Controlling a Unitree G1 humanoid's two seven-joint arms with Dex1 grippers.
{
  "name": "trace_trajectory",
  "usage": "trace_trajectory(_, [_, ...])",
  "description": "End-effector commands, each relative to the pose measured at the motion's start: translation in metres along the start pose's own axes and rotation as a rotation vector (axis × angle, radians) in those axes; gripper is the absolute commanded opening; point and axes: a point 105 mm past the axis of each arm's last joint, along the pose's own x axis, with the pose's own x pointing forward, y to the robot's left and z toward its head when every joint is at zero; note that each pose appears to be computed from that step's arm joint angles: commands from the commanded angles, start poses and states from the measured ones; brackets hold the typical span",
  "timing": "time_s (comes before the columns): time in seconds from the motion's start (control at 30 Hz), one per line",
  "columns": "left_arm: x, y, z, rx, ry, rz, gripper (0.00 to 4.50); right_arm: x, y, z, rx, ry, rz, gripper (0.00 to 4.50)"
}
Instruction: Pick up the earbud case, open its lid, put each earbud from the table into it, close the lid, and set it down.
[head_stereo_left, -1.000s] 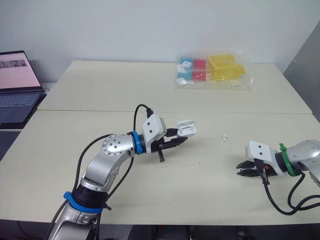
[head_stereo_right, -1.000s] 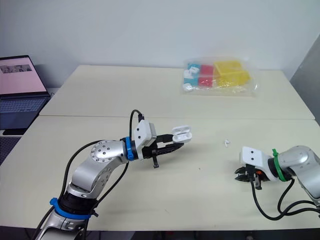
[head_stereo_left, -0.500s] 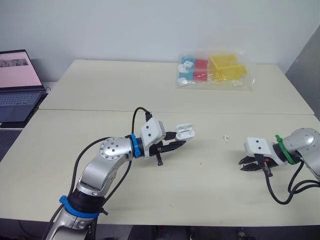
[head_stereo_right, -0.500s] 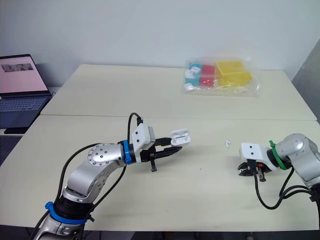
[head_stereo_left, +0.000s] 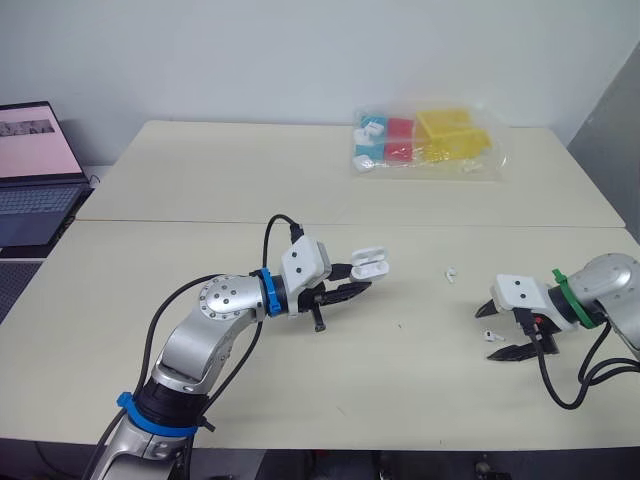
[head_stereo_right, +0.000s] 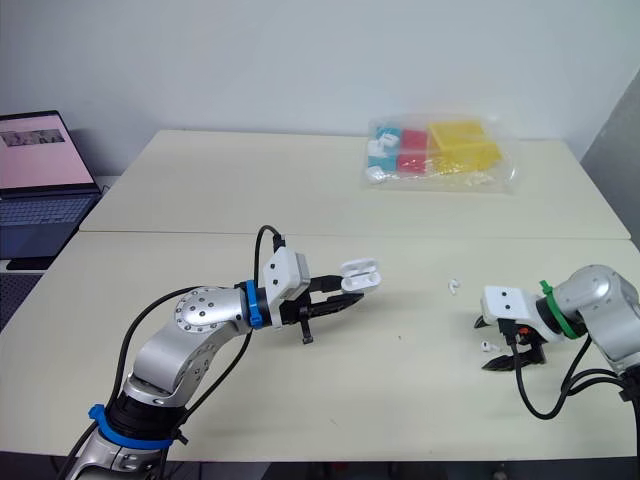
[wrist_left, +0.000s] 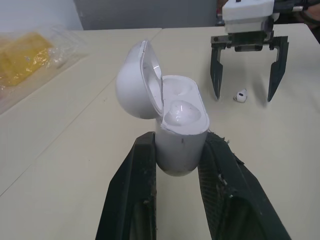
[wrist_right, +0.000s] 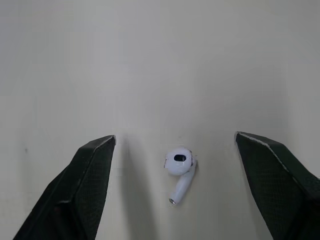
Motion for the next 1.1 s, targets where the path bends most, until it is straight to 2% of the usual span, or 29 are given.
trace_trajectory(0.03, [-0.002, 0.001, 0.012, 0.036, -0.040, 0.012, 0.77, -0.023, 0.003, 0.011, 0.014, 0.024, -0.054, 3.93])
trace_trajectory(0.2, [0.002, -0.001, 0.011, 0.046, -0.043, 0.006, 0.77, -0.019, 0.002, 0.010, 0.130, 0.124, -0.177, 3.93])
trace_trajectory(0.43, [0.009, -0.004, 0.011, 0.062, -0.053, -0.004, 0.77, -0.002, -0.001, -0.002, 0.191, 0.214, -0.233, 3.93])
trace_trajectory(1.1, [0.011, -0.005, 0.006, 0.070, -0.044, 0.013, 0.77, 0.014, -0.002, -0.007, 0.203, 0.243, -0.189, 3.93])
